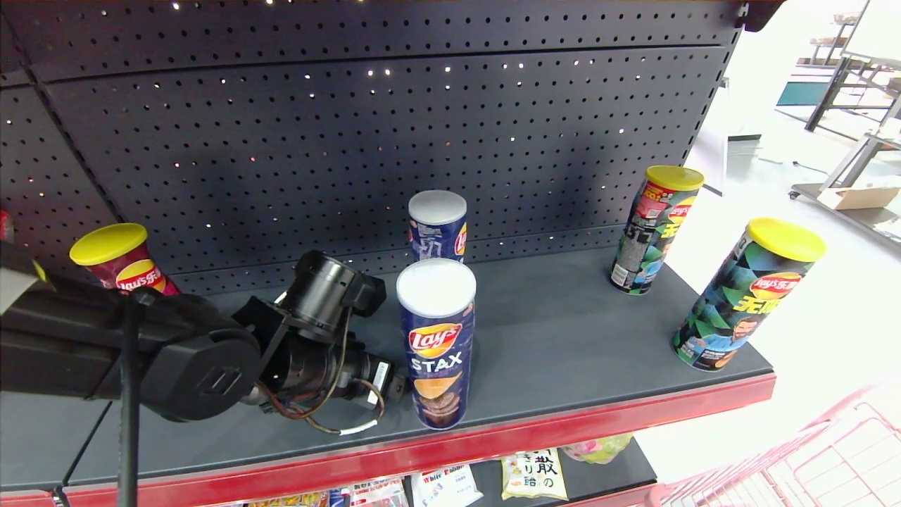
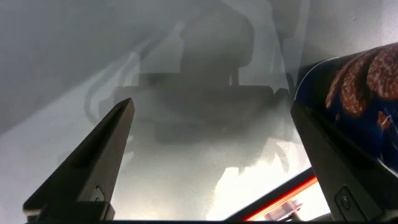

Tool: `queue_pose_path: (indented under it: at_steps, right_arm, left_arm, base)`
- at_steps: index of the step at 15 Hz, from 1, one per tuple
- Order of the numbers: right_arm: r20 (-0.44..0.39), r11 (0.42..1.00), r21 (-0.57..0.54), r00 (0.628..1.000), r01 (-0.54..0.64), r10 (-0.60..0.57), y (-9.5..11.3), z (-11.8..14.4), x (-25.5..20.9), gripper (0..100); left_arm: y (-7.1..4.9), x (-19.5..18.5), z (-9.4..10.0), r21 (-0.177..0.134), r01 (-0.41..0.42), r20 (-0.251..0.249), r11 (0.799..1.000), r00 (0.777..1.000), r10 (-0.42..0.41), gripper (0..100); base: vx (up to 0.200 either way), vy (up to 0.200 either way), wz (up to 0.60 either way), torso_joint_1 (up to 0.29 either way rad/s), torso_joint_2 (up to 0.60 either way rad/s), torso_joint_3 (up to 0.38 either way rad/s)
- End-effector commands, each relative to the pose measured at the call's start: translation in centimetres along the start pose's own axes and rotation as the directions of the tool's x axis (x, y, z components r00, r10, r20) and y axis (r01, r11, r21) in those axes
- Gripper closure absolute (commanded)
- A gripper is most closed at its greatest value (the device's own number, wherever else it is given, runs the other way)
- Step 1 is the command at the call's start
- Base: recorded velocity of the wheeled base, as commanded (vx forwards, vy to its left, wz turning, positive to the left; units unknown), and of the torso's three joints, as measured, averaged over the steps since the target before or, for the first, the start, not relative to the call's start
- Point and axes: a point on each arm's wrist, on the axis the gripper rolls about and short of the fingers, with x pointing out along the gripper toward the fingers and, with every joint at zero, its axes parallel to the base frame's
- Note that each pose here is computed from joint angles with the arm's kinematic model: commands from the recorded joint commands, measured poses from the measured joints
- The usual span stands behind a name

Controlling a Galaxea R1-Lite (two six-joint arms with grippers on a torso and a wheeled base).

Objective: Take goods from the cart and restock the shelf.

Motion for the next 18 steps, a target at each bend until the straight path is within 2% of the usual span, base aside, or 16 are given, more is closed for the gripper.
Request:
queue_pose_path:
  at_steps: [1,2,6,8,9,10,11,12,13,14,15,16,17,18]
  right_arm:
    - [0.0,1.0,0.0,1.0,0.0,0.0,0.0,0.0,0.0,0]
    - [0.0,1.0,0.0,1.0,0.0,0.0,0.0,0.0,0.0,0]
    - [0.0,1.0,-0.002,1.0,0.0,0.0,0.0,0.0,0.0,0]
    - [-0.004,1.0,-0.001,1.0,0.001,-0.001,0.0,0.0,0.0,0]
    - [-0.011,1.0,-0.002,1.0,-0.005,0.005,0.0,0.0,0.1,0]
    - [-0.015,1.0,-0.006,1.0,-0.004,0.003,0.0,0.0,0.1,0]
    - [-0.014,1.0,-0.005,1.0,-0.003,0.003,0.0,0.1,0.1,0]
    - [-0.014,1.0,-0.005,1.0,-0.005,0.005,0.0,0.1,0.1,0]
    - [-0.014,1.0,-0.005,1.0,-0.005,0.005,0.0,0.0,0.1,0]
    - [-0.012,1.0,-0.005,1.0,-0.003,0.003,0.0,0.0,0.1,0]
    - [-0.013,1.0,-0.006,1.0,0.006,-0.006,0.0,0.1,0.1,0]
    - [-0.013,1.0,-0.007,1.0,0.003,-0.003,0.0,0.1,0.1,0]
    - [-0.008,1.0,-0.003,1.0,0.002,-0.002,0.0,0.0,0.0,0]
    - [-0.007,1.0,-0.003,1.0,0.004,-0.004,0.0,0.0,0.0,0]
  left_arm:
    - [0.1,-0.9,0.0,-0.025,0.002,0.018,1.0,1.0,-0.002,0]
    - [0.3,-1.9,-0.2,-0.05,-0.003,0.027,0.999,1.0,0.004,0]
    - [1.6,-8.5,-2.1,-0.073,-0.006,0.102,0.997,0.995,0.013,0]
    - [2.4,-12.1,-3.5,-0.08,-0.002,0.154,0.997,0.988,0.015,0]
    - [2.9,-15.2,-4.6,-0.081,-0.009,0.206,0.997,0.978,0.025,0]
    - [3.7,-19.4,-6.7,-0.068,-0.022,0.25,0.997,0.967,0.038,0]
    - [4.3,-22.2,-8.8,-0.035,-0.028,0.275,0.999,0.961,0.037,0]
    - [4.8,-24.1,-11.1,-0.003,-0.026,0.293,1.0,0.956,0.026,0]
    - [5.0,-24.7,-12.1,0.003,-0.021,0.313,1.0,0.95,0.019,0]
    - [5.4,-25.0,-14.0,-0.009,-0.017,0.398,1.0,0.917,0.019,0]
    - [5.6,-25.3,-15.0,-0.019,-0.034,0.461,0.999,0.887,0.039,0]
    - [5.8,-25.4,-15.8,-0.025,-0.062,0.474,0.998,0.878,0.066,0]
    - [6.3,-25.4,-18.0,-0.05,-0.152,0.503,0.987,0.85,0.157,0]
    - [6.3,-25.3,-18.5,-0.05,-0.155,0.515,0.987,0.843,0.159,0]
  base:
    - [0.0,0.0,0.0,0.0,0.0,0.0]
    - [0.0,0.0,0.0,0.0,0.0,0.0]
    - [0.0,0.0,0.0,0.0,0.0,0.0]
    - [0.0,0.0,0.0,0.0,0.0,0.0]
    - [0.0,0.0,0.0,0.0,0.0,0.0]
    - [0.0,0.0,0.0,0.0,0.0,0.0]
    - [0.0,0.0,0.0,0.0,0.0,0.0]
    - [0.0,0.0,0.0,0.0,0.0,0.0]
    - [0.0,0.0,0.0,0.0,0.0,0.0]
    - [0.0,0.0,0.0,0.0,0.0,0.0]
    - [0.0,0.0,0.0,0.0,0.0,0.0]
    - [0.0,0.0,0.0,0.0,0.0,0.0]
    - [0.0,0.0,0.0,0.0,0.0,0.0]
    - [0.0,0.0,0.0,0.0,0.0,0.0]
